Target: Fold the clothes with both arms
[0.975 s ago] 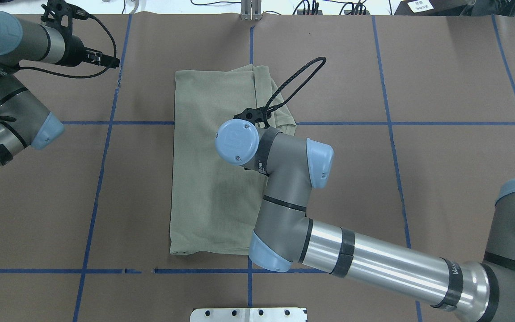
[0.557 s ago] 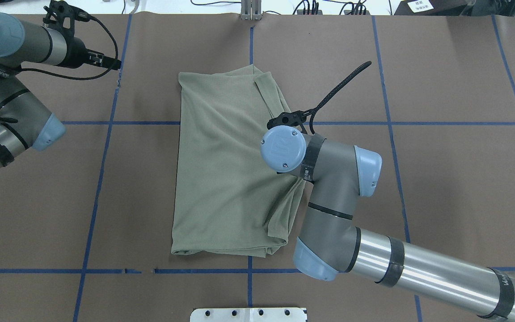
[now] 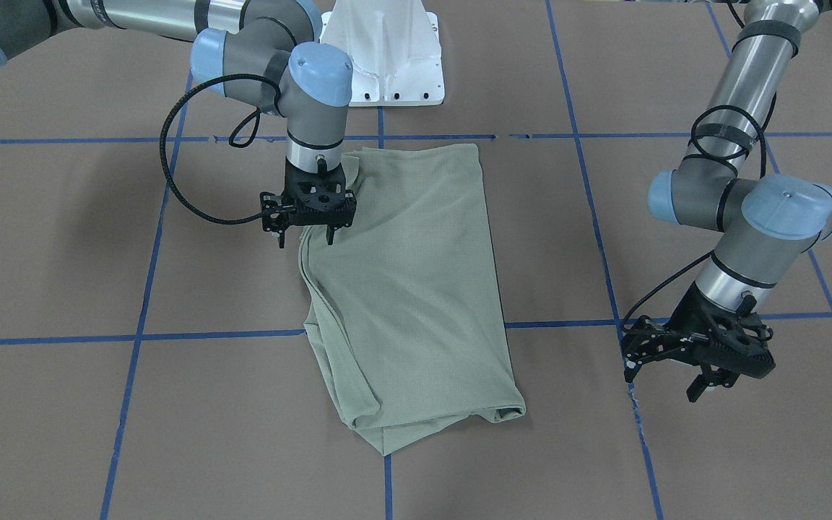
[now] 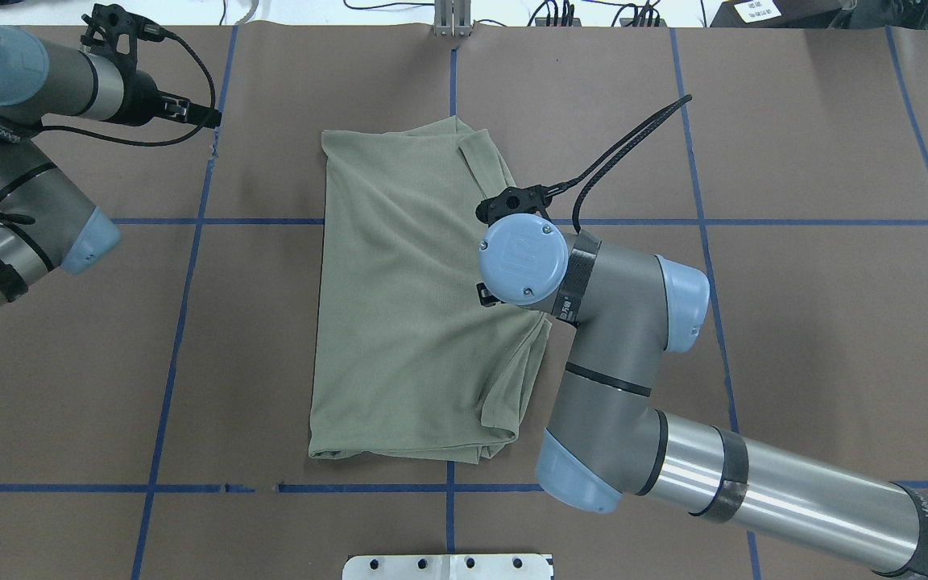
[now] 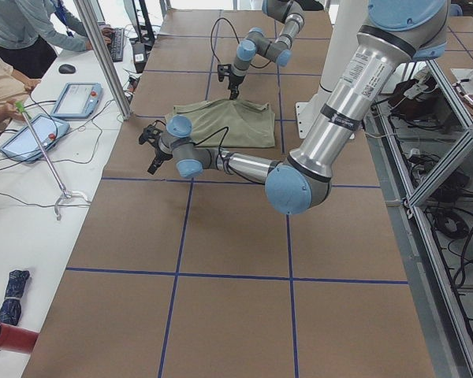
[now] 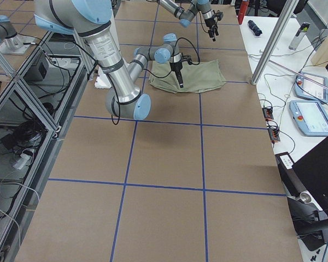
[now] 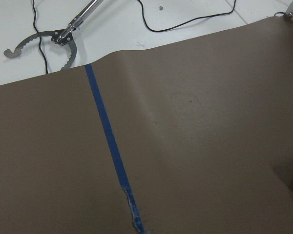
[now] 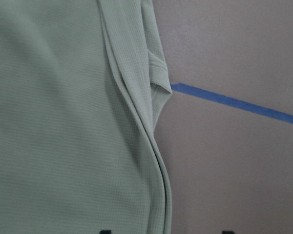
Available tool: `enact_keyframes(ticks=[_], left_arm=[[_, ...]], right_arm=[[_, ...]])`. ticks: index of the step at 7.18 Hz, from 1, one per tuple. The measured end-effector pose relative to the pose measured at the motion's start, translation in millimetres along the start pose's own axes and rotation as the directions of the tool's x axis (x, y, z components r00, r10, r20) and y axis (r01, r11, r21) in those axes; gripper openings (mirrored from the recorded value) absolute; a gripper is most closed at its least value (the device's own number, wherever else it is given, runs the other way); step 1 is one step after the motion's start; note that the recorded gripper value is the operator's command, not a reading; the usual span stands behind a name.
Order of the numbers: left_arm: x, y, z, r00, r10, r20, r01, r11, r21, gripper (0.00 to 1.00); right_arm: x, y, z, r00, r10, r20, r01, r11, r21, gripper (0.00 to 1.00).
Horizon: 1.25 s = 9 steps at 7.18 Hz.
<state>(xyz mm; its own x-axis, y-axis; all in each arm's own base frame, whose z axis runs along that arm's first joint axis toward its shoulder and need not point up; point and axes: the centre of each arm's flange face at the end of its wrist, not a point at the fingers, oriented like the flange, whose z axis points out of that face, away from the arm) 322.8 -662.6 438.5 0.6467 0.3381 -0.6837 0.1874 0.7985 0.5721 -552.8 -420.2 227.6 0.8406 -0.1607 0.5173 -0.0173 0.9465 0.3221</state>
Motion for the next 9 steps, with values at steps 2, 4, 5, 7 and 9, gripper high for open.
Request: enact_keyframes(ticks=[2,4,5,7,9], left_arm=[[-0.2,0.2,0.0,1.000,0.000,0.000,0.000,1.000,0.000,1.00],[-0.6,0.8,0.2,1.000,0.001,0.001,-0.001,1.000,-0.001,1.00],[-0.6,0.9,0.2,1.000,0.000,0.001,0.000,1.000,-0.001,1.00],[-1.7,1.6,0.2,1.000,-0.001,0.002,0.001,1.000,-0.002,1.00],[-2.6,2.9,0.3,1.000,-0.001,0.003,0.001,1.000,-0.003,1.00]], right_arm=[[-33.2,37.7,-22.0,0.993,0.097,0.072,-0.096,0.995,-0.020,1.00],[-67.3,86.9,-19.4,0.985,0.161,0.068,-0.160,0.987,-0.024,0.89],[-73.0,101.8,-14.3,0.986,0.157,0.049,-0.156,0.987,-0.024,0.75],[-73.2,113.8,-6.3,0.991,0.131,-0.007,-0.131,0.991,-0.033,0.36],[-70.2,116.2,-4.6,0.996,0.083,-0.042,-0.084,0.995,-0.045,0.03]])
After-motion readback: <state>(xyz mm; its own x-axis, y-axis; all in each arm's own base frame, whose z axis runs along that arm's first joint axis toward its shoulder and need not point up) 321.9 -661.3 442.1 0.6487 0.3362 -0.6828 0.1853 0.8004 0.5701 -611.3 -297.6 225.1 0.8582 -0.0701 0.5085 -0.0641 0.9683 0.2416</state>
